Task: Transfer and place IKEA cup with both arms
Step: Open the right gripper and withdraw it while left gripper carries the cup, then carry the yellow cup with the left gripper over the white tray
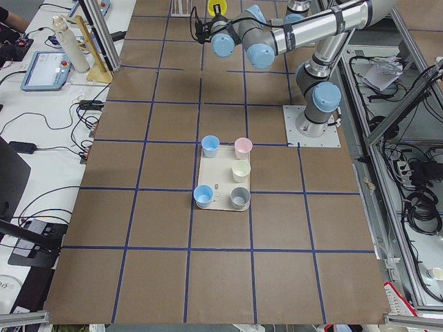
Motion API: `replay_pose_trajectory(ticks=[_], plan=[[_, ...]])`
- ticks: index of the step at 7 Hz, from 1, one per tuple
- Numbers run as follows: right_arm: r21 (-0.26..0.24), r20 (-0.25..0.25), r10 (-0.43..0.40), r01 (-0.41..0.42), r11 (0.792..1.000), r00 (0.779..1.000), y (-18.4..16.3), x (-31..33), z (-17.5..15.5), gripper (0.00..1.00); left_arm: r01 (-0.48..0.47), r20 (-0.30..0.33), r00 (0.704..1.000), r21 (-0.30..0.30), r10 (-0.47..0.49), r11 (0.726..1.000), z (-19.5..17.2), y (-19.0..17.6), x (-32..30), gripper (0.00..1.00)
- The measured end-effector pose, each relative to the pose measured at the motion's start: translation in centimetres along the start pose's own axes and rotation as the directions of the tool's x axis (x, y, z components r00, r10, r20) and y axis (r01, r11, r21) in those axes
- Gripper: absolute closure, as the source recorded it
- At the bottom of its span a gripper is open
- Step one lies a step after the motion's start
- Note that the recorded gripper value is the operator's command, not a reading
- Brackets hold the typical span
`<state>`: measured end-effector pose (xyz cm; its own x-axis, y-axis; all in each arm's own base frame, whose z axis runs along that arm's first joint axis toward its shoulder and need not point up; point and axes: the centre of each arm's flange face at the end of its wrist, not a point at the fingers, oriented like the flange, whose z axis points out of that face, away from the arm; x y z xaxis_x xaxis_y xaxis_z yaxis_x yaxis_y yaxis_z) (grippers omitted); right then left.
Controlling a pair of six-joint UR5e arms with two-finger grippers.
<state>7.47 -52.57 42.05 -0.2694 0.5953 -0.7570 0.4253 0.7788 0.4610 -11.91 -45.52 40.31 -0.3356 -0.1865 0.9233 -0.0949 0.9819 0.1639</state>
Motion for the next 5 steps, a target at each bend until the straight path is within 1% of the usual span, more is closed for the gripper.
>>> replay_pose_trajectory(ticks=[1, 2, 3, 4, 5], plan=[[0.088, -0.124, -0.008, 0.019, 0.996, 0.992, 1.8, 0.0, -1.3, 0.0, -0.014, 0.165, 0.986, 0.019, 0.01, 1.0, -1.9, -0.8, -0.8, 1.0], [0.169, -0.23, -0.013, 0.053, 0.984, 0.973, 3.6, 0.0, -2.5, 0.0, -0.027, 0.341, 0.94, 0.045, 0.01, 0.999, -4.2, -1.6, -2.0, 1.0], [0.232, -0.318, -0.013, 0.091, 0.969, 0.948, 5.2, 0.1, -3.6, 0.0, -0.034, 0.482, 0.876, 0.054, 0.004, 0.998, -5.9, -2.1, -2.9, 1.0], [0.278, -0.401, -0.006, 0.128, 0.952, 0.916, 6.4, 0.2, -4.5, 0.0, -0.054, 0.609, 0.793, 0.057, 0.008, 0.997, -7.8, -2.6, -2.7, 1.0], [0.306, -0.491, 0.002, 0.17, 0.937, 0.871, 7.5, 0.2, -5.0, 0.0, -0.074, 0.728, 0.685, 0.052, 0.013, 0.996, -10.0, -3.3, -1.9, 1.0]])
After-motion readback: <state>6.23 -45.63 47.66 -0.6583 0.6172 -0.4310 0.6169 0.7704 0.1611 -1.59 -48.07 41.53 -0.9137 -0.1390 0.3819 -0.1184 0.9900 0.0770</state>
